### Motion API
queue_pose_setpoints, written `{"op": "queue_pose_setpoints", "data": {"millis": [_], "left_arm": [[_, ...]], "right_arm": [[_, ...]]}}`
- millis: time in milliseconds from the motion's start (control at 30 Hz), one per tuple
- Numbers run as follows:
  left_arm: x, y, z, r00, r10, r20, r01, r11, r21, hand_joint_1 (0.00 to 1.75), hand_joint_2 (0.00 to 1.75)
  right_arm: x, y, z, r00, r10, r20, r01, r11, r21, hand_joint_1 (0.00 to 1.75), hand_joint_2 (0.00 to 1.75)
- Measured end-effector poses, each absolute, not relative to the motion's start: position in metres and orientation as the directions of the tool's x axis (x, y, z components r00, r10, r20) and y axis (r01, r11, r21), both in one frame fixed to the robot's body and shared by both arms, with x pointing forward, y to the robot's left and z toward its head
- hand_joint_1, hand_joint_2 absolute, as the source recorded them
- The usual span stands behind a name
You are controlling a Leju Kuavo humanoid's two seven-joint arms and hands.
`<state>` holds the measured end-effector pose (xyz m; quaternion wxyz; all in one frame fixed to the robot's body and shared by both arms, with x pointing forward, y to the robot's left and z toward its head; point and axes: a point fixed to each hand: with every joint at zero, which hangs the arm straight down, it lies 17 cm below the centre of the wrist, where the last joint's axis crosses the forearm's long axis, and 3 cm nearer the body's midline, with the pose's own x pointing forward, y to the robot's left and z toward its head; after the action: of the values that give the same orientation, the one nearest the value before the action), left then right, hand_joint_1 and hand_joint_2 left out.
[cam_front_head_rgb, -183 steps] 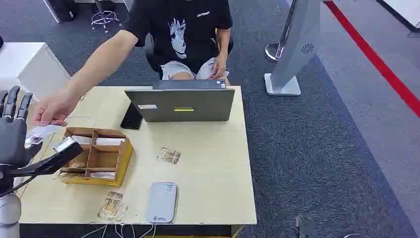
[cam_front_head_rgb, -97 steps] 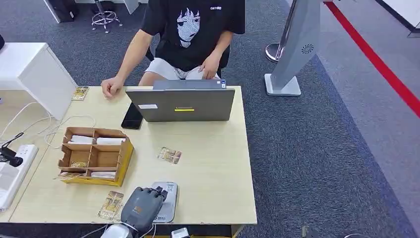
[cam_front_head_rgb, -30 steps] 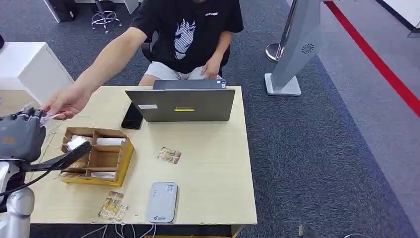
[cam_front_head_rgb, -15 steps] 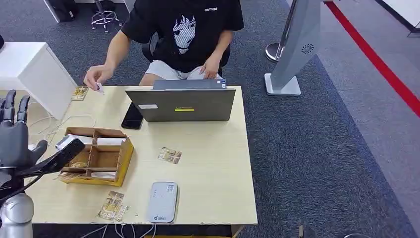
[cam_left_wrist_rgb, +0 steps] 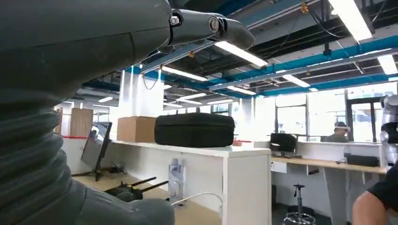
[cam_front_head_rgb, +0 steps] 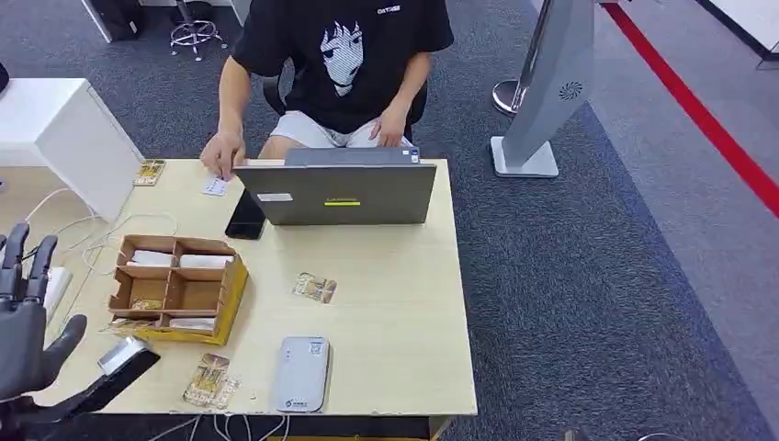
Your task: Pass the card to the sensor for recognition and then transmit it.
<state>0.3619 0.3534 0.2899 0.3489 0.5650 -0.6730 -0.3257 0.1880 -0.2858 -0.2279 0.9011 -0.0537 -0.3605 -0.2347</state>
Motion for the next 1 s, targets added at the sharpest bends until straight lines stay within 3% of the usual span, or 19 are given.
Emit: {"op": "queue_pose_setpoints", "data": {"millis": [567, 1000], "left_arm": [[0.341, 0.366, 0.209, -0.066, -0.994, -0.082, -0.360, -0.053, 0.931, 0.00, 1.75], [0.360, 0.400, 0.151, -0.023, -0.997, -0.080, -0.237, -0.072, 0.969, 0.00, 1.75]], "right_arm": [[0.182, -0.295, -0.228, 0.626, -0.376, 0.683, 0.468, 0.882, 0.056, 0.00, 1.75], [0.183, -0.296, -0.227, 0.626, -0.364, 0.690, 0.458, 0.887, 0.053, 0.00, 1.75]]}}
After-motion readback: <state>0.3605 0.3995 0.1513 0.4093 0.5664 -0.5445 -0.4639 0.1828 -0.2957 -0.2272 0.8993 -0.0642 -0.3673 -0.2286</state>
